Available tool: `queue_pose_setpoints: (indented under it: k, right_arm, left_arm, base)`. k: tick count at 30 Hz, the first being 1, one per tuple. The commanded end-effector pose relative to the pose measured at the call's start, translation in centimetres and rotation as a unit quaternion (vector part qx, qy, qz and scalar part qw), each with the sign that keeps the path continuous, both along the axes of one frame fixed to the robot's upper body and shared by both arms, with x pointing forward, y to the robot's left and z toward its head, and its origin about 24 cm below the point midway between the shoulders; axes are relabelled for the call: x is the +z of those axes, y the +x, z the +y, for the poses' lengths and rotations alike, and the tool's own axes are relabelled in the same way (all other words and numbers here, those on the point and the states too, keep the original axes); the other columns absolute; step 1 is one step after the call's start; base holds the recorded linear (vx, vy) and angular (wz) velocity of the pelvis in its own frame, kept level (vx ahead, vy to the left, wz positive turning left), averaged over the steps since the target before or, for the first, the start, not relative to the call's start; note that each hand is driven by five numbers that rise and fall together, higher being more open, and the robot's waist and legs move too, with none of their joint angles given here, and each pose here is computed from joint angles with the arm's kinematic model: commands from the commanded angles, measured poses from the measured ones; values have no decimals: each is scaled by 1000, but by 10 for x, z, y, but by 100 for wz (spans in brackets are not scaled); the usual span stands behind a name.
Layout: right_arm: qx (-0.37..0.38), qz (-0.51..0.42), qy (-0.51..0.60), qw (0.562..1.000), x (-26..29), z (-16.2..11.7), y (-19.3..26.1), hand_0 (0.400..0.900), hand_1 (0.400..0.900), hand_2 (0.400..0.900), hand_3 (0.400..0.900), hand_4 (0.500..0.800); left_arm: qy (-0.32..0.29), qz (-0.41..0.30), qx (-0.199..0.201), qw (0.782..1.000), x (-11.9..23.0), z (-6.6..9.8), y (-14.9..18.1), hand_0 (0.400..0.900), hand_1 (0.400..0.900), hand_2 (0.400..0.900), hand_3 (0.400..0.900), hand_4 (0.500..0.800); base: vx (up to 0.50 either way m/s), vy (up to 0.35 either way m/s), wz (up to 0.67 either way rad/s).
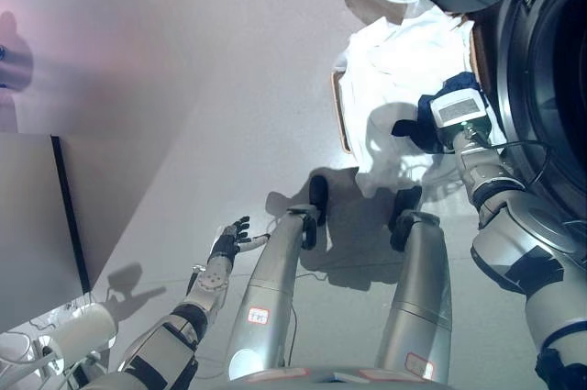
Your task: Put the clothes in the basket into the washing machine.
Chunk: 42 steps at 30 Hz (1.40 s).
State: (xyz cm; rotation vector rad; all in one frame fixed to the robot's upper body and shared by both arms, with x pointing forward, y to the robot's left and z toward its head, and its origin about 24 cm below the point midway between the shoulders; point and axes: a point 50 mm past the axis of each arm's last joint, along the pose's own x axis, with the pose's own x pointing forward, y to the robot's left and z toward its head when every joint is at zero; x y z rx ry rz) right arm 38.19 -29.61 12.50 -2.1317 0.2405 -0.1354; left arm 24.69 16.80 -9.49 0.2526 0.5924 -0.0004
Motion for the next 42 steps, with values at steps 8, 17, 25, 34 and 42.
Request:
queue_pose_setpoints:
  k: [8, 17, 25, 34, 42]
  right_arm:
    - [-50, -38, -47, 997, 34, -32, -7, 400, 400, 400, 400, 500]
    - [-21, -73, -51, 996, 56, -16, 6, 400, 400, 400, 400, 500]
    - [-11, -81, -10, 997, 53, -13, 7, 400, 400, 400, 400, 500]
    - [-121, -224, 633, 731, -72, 33, -23, 400, 400, 400, 400, 500]
    - [-53, -435, 842, 316, 43, 10, 8, 400, 400, 400, 400, 500]
  left_arm:
    - [-2, -15, 75, 997, 1, 15, -1, 900, 900, 900, 900, 800]
    - [5, -11, 87, 996, -1, 19, -5, 900, 900, 900, 900, 800]
    - [24, -22, 86, 996, 3, 30, -2, 900, 900, 900, 900, 800]
    - [43, -19, 90, 995, 1, 35, -8, 900, 900, 900, 900, 800]
    - [75, -5, 89, 993, -4, 49, -19, 900, 900, 900, 900, 800]
  base:
    - [8, 44, -11]
    - [31, 9, -8]
    - [21, -45, -8]
    - [20, -53, -13]
    - [35, -2, 1]
